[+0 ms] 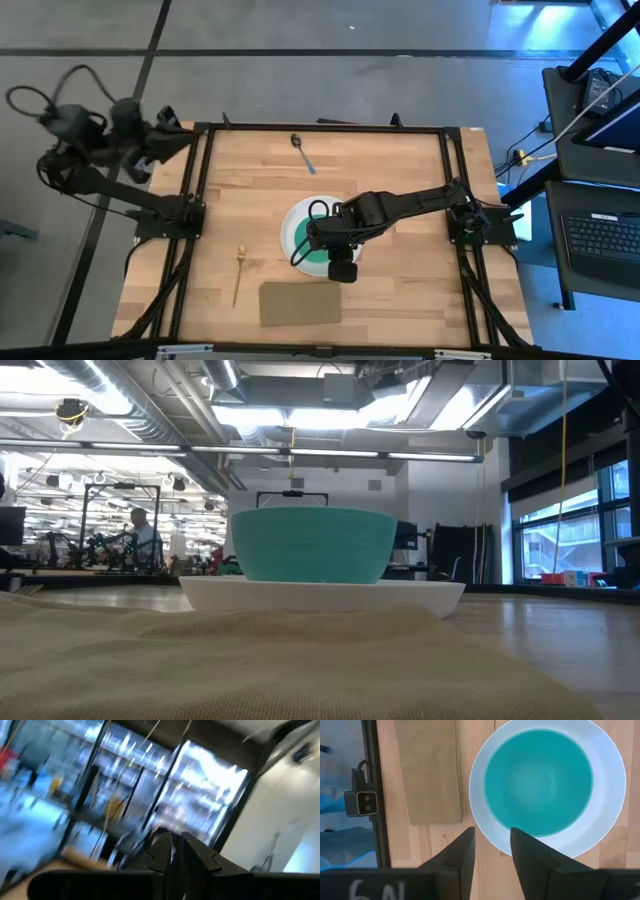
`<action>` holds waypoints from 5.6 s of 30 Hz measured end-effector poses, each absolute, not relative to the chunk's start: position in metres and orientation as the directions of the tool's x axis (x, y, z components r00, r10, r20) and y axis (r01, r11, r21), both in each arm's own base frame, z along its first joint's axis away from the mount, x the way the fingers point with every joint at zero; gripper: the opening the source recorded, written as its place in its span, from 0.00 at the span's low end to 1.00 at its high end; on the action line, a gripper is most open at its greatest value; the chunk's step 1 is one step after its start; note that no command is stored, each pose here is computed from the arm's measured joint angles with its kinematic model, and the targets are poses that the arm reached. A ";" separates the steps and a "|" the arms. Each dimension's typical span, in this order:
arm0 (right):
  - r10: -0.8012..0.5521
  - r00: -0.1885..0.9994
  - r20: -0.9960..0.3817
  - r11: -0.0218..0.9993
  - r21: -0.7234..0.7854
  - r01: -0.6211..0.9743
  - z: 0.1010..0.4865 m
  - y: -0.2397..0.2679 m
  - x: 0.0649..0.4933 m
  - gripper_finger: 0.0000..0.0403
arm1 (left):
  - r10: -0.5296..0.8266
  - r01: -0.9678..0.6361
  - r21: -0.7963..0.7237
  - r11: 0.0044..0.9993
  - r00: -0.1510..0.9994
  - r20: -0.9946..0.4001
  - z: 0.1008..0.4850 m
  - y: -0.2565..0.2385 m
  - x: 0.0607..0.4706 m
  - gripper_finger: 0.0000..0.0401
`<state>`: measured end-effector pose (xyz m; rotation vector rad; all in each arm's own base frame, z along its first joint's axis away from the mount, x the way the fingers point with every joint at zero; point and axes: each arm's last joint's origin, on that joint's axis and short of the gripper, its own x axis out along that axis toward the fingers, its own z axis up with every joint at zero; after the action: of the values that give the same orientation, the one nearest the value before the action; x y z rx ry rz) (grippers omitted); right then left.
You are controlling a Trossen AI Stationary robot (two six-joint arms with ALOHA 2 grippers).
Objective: Set table place
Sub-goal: Put the gold fork on the left side of the white plate
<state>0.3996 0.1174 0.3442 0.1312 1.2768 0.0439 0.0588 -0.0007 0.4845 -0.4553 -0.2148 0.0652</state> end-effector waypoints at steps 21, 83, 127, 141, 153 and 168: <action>0.105 0.291 -0.951 0.992 0.120 0.032 0.344 0.117 0.400 0.31 | -0.005 -0.694 -0.428 0.579 0.522 -0.853 0.374 -0.065 0.170 0.09; 0.121 0.340 -0.933 0.988 0.146 0.049 0.346 0.120 0.404 0.31 | 0.032 -0.978 -0.087 0.190 0.095 -0.995 0.176 -0.196 0.180 0.33; 0.121 0.338 -0.933 0.983 0.161 0.093 0.346 0.120 0.404 0.31 | 0.239 -0.989 -0.025 0.147 0.060 -0.969 0.133 -0.189 0.202 0.08; 0.121 0.339 -0.933 0.981 0.164 0.100 0.346 0.120 0.404 0.31 | 0.248 -0.995 -0.007 0.101 0.032 -0.968 0.162 -0.183 0.224 0.02; 0.123 0.347 -0.930 0.983 0.162 0.085 0.346 0.120 0.405 0.31 | 0.256 -1.000 -0.017 0.003 0.017 -0.966 0.186 -0.169 0.247 0.01; 0.103 0.255 -0.961 0.995 0.096 -0.042 0.343 0.127 0.393 0.31 | 0.320 -0.990 -0.009 -0.140 -0.036 -0.947 0.204 -0.125 0.272 0.02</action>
<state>0.3934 0.1267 0.3431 0.0537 1.3090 0.0990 0.2724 -0.1246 0.2038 -1.0528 0.9022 1.4582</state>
